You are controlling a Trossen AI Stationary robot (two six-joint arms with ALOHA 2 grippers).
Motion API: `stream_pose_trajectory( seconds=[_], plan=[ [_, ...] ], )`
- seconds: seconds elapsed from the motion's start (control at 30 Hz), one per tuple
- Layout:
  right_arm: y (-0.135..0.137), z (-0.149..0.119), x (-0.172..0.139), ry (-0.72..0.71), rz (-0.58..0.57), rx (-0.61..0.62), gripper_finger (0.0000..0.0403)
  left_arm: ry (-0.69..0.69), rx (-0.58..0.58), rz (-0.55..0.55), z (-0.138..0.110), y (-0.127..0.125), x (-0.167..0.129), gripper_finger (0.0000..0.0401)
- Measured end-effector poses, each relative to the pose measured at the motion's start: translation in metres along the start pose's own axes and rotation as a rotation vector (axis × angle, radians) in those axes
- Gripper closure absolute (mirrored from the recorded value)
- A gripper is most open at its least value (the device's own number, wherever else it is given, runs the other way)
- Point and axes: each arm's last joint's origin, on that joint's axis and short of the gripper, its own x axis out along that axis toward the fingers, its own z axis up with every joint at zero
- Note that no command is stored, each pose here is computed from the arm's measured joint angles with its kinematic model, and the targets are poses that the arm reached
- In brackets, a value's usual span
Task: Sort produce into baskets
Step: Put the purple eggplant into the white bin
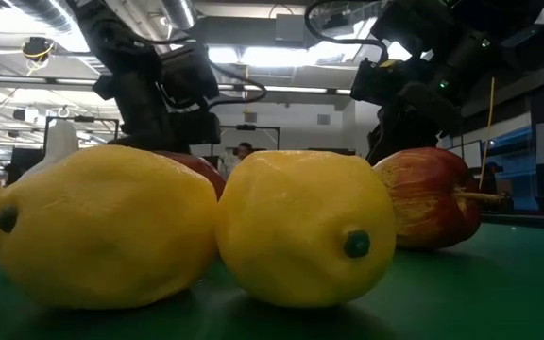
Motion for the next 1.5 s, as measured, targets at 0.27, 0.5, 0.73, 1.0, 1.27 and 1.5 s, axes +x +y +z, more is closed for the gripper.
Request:
stream_pose_trajectory(
  seconds=[0.27, 0.5, 0.73, 1.0, 1.27, 1.5],
  plan=[
    [0.0, 0.0, 0.0, -0.002, 0.001, 0.001, 0.0086, -0.031, -0.138, 0.003, 0.003, -0.002, -0.009, 0.0246],
    [0.0, 0.0, 0.0, -0.001, 0.0, 0.0, 0.0086, -0.106, -0.279, 0.069, 0.008, 0.0, -0.027, 0.0237],
    [0.0, 0.0, 0.0, -0.002, 0.001, 0.001, 0.0086, -0.24, -0.463, 0.181, 0.012, 0.003, -0.062, 0.0242],
    [0.0, 0.0, 0.0, -0.005, 0.001, 0.001, 0.0086, -0.451, -0.666, 0.44, 0.011, 0.012, -0.104, 0.0239],
    [0.0, 0.001, 0.0, -0.007, 0.001, 0.002, 0.0086, -0.558, -0.901, 0.672, 0.002, 0.048, -0.121, 0.0239],
    [0.0, 0.001, 0.0, -0.009, 0.002, 0.002, 0.0086, -0.626, -1.026, 0.778, -0.003, 0.088, -0.123, 0.0239]
  ],
)
